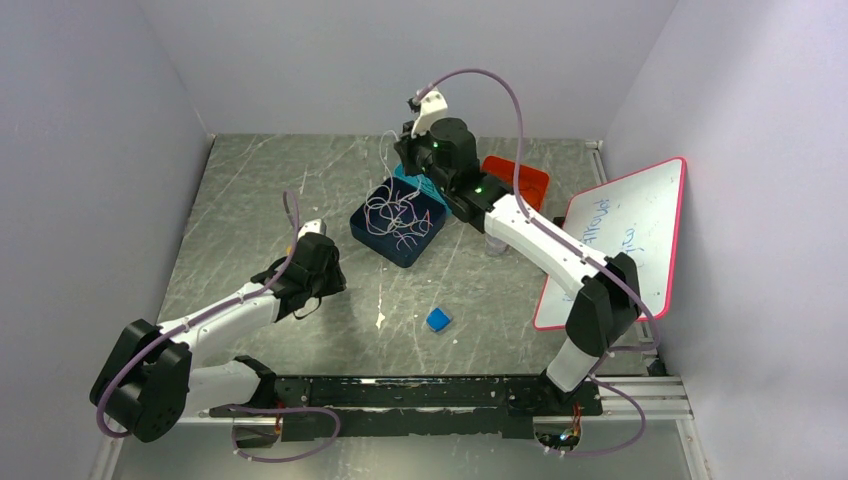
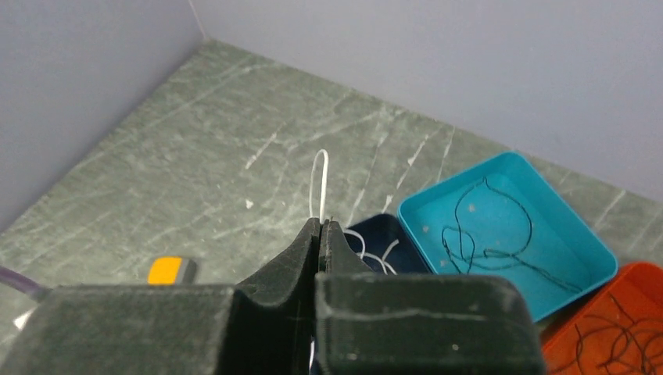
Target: Untangle the cables
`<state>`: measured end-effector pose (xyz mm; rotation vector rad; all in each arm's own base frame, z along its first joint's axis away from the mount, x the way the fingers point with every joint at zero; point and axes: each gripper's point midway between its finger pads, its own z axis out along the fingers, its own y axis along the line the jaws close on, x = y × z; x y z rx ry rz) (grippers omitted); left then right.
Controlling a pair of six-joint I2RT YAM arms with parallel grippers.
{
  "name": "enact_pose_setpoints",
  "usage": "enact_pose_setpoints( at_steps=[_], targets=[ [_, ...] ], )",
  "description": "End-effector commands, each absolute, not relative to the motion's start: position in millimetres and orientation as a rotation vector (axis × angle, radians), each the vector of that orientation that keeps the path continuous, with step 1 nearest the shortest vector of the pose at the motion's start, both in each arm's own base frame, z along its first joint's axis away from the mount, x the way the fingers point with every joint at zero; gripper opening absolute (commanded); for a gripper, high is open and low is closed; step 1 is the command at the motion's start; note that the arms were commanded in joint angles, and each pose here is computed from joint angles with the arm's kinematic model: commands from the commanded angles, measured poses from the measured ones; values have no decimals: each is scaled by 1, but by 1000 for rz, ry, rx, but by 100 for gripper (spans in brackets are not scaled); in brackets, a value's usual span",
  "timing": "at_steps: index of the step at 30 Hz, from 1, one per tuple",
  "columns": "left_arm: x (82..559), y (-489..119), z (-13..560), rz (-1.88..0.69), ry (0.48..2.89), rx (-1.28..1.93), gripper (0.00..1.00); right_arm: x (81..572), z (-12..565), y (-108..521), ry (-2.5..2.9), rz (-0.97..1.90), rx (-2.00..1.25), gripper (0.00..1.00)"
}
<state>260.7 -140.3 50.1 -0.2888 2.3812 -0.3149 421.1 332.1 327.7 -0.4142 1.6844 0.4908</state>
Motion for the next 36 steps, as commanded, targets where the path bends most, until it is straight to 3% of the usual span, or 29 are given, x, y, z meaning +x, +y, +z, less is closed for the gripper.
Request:
enact_pose_setpoints(
  at_steps=[1,12,36],
  targets=[
    [270,-141,63,-325,2342,-290,40,427,307,320,1722,442,-362,0],
    [272,-146,59,-336,2358,-281,39,429,268,302,1817,369,-344,0],
    [270,-141,60,-308,2360,-280,38,457,158,350,1928,462,-481,0]
  ],
)
